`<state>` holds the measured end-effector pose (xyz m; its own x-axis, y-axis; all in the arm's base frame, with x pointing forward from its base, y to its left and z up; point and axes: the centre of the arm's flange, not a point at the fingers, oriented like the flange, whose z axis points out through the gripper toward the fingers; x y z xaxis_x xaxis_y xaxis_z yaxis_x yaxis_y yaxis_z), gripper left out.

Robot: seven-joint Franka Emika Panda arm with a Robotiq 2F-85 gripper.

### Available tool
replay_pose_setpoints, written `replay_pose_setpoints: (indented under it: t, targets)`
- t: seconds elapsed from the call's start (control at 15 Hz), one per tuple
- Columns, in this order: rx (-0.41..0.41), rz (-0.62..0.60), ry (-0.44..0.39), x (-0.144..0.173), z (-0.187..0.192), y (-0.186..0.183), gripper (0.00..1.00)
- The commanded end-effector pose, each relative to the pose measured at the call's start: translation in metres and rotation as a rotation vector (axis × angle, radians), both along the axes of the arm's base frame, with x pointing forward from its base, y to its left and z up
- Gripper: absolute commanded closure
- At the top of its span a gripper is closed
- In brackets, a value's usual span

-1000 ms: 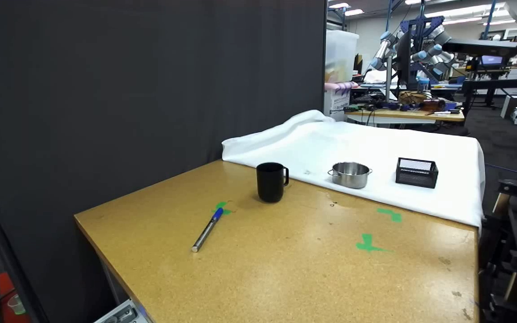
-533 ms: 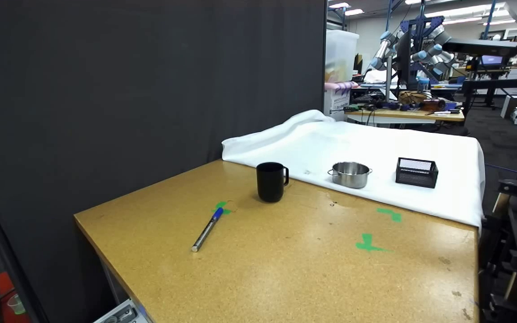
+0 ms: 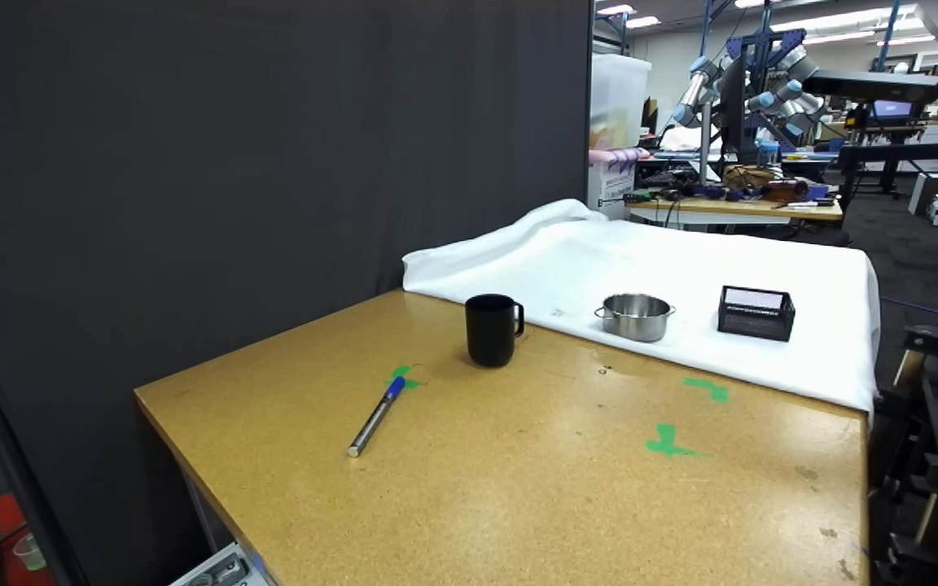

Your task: Move the mug to the left

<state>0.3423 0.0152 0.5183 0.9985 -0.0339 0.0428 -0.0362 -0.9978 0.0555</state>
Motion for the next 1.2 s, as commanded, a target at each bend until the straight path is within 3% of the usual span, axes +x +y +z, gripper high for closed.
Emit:
replay_pose_setpoints:
  t: [0.0,0.33,0.4,0.6,1.13]
  targets:
    - [-0.026,0.097,-0.006,0.027,-0.008,-0.007,0.00]
    - [-0.021,0.189,-0.007,0.040,-0.015,-0.009,0.00]
    - [-0.061,0.218,0.011,0.056,-0.022,-0.014,0.00]
    - [-0.040,0.284,-0.001,0.070,-0.039,-0.018,0.00]
    - [-0.034,0.613,-0.098,0.111,-0.070,-0.013,0.00]
